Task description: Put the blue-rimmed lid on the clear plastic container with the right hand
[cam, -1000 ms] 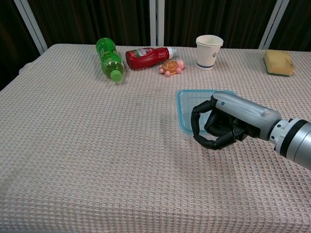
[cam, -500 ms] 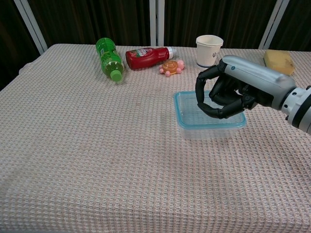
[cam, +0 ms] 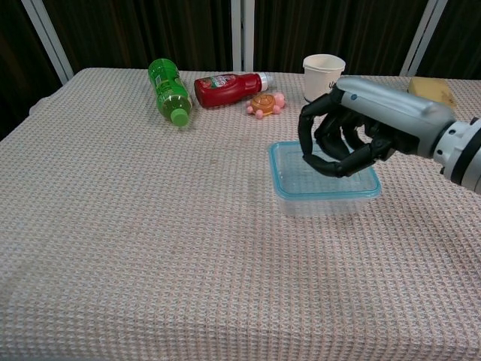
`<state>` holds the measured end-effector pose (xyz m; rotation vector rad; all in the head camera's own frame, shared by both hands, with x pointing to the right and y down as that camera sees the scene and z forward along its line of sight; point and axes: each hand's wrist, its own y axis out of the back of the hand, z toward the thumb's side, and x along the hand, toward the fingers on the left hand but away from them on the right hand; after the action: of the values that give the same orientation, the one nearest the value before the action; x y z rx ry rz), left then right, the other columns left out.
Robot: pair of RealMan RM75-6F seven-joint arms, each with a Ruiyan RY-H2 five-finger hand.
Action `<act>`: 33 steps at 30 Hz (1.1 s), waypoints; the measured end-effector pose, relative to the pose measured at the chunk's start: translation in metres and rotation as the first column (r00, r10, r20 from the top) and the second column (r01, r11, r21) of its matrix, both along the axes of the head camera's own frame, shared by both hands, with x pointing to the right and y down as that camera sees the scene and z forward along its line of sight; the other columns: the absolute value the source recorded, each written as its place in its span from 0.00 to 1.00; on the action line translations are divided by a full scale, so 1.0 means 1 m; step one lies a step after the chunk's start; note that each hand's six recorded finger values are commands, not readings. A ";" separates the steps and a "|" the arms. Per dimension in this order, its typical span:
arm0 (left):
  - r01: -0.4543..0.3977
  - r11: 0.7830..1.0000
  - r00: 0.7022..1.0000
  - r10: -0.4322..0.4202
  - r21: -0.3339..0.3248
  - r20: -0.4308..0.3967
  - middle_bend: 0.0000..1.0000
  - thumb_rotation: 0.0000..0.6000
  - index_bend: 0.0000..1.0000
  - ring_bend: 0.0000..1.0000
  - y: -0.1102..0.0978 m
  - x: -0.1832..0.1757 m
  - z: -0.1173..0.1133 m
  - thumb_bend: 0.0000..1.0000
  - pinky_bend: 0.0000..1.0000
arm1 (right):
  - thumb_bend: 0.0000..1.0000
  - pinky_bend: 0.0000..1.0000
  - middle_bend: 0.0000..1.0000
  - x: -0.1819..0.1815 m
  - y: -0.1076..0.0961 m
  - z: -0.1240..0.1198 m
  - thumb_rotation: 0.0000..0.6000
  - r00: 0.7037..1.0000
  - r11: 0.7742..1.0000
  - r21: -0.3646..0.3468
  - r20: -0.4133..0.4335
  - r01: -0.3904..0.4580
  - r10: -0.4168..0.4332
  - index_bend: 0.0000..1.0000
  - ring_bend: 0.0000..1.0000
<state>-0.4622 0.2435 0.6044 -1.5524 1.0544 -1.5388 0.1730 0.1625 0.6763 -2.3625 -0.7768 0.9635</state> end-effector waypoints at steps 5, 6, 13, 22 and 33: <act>0.010 1.000 1.000 -0.010 -0.001 0.002 0.08 1.00 0.12 0.00 0.003 -0.002 -0.001 0.00 0.00 | 0.62 0.90 0.90 -0.037 0.017 0.021 1.00 0.996 0.990 -0.122 0.071 0.069 -0.061 0.93 0.80; 0.012 1.000 1.000 -0.012 -0.002 0.003 0.08 1.00 0.12 0.00 0.004 -0.002 -0.001 0.00 0.00 | 0.63 0.90 0.90 -0.040 0.018 0.024 1.00 0.995 0.989 -0.129 0.071 0.074 -0.065 0.93 0.80; 0.018 1.000 1.000 -0.018 -0.003 0.003 0.08 1.00 0.12 0.00 0.006 -0.004 0.000 0.00 0.00 | 0.63 0.91 0.91 -0.049 0.023 0.039 1.00 0.995 0.983 -0.162 0.061 0.089 -0.080 0.93 0.80; 0.024 1.000 1.000 -0.024 -0.005 0.002 0.08 1.00 0.12 0.00 0.006 -0.006 0.001 0.00 0.00 | 0.63 0.91 0.91 -0.049 0.024 0.044 1.00 0.996 0.983 -0.164 0.047 0.088 -0.081 0.93 0.80; 0.012 1.000 1.000 -0.012 0.009 -0.003 0.08 1.00 0.12 0.00 0.001 -0.005 -0.001 0.00 0.00 | 0.47 0.79 0.80 -0.004 -0.008 0.004 1.00 0.999 0.998 0.058 0.040 -0.032 0.030 0.79 0.68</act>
<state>-0.4677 0.2444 0.6038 -1.5457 1.0729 -1.5385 0.1686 0.1549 0.6803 -2.3313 -0.8475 0.8968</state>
